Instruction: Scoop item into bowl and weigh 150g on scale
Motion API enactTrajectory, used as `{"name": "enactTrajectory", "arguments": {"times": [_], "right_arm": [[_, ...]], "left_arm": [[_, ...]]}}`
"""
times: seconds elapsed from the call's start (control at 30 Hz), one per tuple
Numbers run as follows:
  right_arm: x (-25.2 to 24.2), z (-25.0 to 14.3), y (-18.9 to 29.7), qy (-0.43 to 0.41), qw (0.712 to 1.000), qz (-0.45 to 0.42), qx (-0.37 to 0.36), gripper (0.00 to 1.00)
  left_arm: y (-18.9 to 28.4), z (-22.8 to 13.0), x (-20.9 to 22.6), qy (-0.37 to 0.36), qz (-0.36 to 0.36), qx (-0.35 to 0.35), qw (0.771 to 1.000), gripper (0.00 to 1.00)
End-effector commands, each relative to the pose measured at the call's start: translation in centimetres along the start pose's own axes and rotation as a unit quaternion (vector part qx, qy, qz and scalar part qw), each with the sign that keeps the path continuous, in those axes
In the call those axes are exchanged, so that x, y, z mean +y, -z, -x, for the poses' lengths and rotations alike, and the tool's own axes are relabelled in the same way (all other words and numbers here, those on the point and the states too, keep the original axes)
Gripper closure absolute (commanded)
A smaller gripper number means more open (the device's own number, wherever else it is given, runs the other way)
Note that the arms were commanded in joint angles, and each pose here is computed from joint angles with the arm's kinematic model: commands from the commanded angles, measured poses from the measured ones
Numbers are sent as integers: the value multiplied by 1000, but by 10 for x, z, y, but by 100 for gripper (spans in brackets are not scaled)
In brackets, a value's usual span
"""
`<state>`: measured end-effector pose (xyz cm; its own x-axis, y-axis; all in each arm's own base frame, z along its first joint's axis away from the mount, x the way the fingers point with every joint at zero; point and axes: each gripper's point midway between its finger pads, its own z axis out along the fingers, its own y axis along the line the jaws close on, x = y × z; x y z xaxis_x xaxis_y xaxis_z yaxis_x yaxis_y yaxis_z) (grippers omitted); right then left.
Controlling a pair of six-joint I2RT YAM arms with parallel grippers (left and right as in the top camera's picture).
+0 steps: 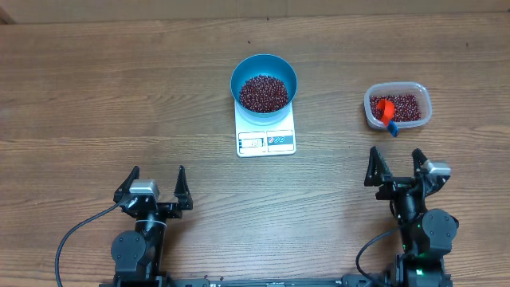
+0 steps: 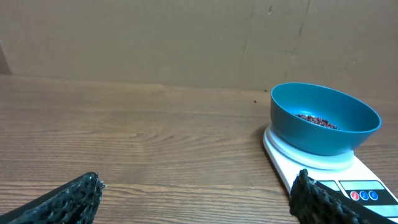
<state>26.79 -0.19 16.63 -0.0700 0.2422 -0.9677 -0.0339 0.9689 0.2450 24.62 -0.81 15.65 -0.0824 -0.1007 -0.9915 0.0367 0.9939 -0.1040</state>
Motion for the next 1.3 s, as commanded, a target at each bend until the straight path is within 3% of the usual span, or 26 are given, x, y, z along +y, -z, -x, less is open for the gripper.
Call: {"name": "enactTrajectory", "arguments": {"times": [0.0, 0.47, 0.83, 1.27], "right_arm": [[-2, -1, 3, -8, 1000, -12, -7, 0], [-2, -38, 12, -13, 997, -19, 67, 0], [9, 1, 21, -3, 1000, 4, -20, 0], [9, 0, 21, -3, 1000, 4, -19, 0]], "left_arm": [[0, 0, 3, -6, 6, -2, 1000, 0], [0, 0, 3, -6, 6, -1, 1000, 0], [0, 0, 3, -6, 6, -1, 1000, 0], [0, 0, 3, -6, 6, -2, 1000, 1]]}}
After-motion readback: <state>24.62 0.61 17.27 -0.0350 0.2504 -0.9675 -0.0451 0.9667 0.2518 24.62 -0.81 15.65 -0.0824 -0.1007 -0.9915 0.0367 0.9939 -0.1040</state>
